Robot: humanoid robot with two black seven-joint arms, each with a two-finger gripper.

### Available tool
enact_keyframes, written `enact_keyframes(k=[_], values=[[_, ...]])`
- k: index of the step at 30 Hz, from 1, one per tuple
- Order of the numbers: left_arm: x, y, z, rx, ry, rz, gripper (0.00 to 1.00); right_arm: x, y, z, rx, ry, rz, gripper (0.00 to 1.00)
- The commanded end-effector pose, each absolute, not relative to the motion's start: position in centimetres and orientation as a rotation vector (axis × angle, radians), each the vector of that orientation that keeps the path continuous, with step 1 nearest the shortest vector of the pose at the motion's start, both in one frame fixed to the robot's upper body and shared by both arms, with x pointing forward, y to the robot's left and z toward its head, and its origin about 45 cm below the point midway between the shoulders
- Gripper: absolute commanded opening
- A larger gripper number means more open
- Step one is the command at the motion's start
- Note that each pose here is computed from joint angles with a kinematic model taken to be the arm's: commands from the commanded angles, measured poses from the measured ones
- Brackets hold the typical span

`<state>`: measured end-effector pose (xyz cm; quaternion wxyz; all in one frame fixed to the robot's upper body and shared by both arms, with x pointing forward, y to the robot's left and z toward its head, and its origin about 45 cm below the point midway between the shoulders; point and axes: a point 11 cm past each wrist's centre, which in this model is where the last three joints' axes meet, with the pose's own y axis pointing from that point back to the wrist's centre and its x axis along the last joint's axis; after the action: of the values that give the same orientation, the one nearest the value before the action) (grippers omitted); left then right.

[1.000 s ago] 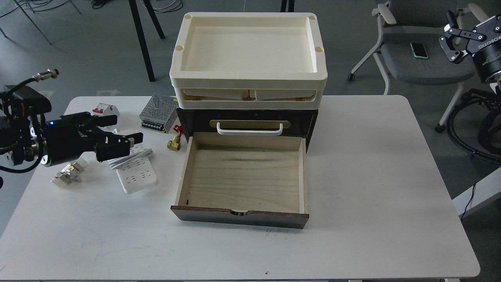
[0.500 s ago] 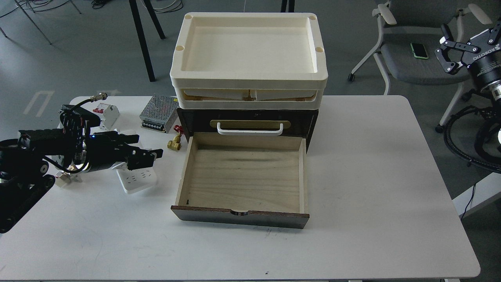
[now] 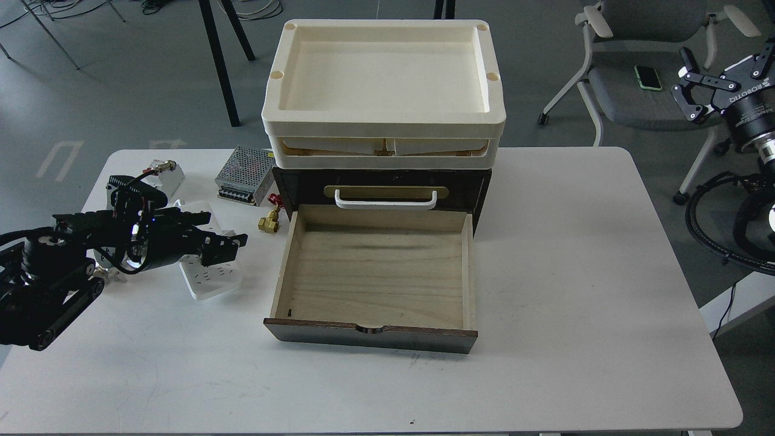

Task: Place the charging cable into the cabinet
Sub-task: 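Close the left gripper on the white power strip and its cable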

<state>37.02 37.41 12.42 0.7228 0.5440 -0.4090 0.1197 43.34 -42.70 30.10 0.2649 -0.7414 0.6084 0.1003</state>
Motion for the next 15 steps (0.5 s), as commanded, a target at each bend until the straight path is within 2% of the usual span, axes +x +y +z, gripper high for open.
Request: enact_keyframes(k=[1,6,11,15], values=[[36.4,38.2,11.2,1.231,-0.922,0.240,0.93,43.2,-42.8,29.8,-2.003,1.649,0.277,1.00],[36.0,38.8,10.3,1.253,-0.926,0.232,0.85,43.1,-42.9,29.5,-2.000,1.657,0.284,1.00],[36.0,38.7,10.2,1.251,-0.928,0.231,0.66,42.9,-42.9,29.0,-1.998,1.663,0.296,1.00],[35.7,38.9,9.8,1.261,-0.919,0.216,0.55,42.7,-43.1,28.7,-1.996,1.671,0.302,1.00]])
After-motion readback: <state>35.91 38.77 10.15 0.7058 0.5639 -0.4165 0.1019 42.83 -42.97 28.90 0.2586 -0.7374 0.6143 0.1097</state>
